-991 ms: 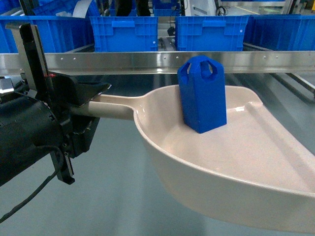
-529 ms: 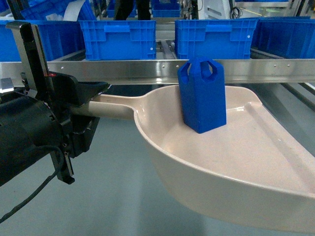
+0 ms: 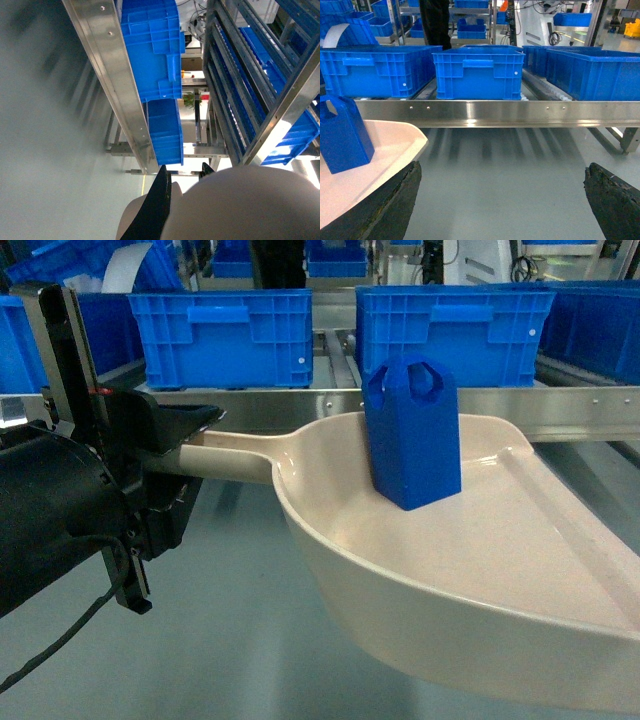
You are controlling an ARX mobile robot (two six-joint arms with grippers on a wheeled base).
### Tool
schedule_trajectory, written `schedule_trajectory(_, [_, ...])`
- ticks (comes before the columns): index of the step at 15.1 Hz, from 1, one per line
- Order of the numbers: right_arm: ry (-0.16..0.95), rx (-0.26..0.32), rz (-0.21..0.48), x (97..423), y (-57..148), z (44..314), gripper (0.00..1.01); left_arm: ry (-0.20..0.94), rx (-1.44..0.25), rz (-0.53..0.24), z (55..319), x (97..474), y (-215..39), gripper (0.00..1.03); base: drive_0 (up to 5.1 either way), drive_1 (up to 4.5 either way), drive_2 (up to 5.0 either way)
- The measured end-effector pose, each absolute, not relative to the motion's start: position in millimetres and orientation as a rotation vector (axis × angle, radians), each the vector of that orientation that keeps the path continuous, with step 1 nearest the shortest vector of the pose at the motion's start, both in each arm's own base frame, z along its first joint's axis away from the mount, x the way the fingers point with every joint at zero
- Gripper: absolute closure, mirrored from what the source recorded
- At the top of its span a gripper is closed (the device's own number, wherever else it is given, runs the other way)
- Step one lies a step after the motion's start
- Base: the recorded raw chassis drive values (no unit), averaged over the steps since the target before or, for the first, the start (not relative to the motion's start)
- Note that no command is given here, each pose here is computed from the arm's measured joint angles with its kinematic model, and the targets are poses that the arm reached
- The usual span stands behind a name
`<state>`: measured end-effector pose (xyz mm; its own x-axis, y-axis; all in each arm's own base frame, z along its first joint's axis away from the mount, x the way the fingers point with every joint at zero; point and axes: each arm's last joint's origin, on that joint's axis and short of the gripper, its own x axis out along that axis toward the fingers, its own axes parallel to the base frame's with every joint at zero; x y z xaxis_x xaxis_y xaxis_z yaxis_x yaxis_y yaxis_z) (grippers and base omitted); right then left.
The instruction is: Place part in tray to right shelf
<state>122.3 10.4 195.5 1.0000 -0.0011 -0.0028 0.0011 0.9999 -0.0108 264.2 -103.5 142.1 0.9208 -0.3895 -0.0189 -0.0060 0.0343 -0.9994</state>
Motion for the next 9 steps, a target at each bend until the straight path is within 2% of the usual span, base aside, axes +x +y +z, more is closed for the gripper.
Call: schedule_trajectory(9, [0.004, -0.011, -0.001, 122.3, 10.4, 195.4, 0.03, 0.321, -1.514, -0.298, 141.8, 264.4, -103.2, 0.90, -1.0, -0.98, -1.0])
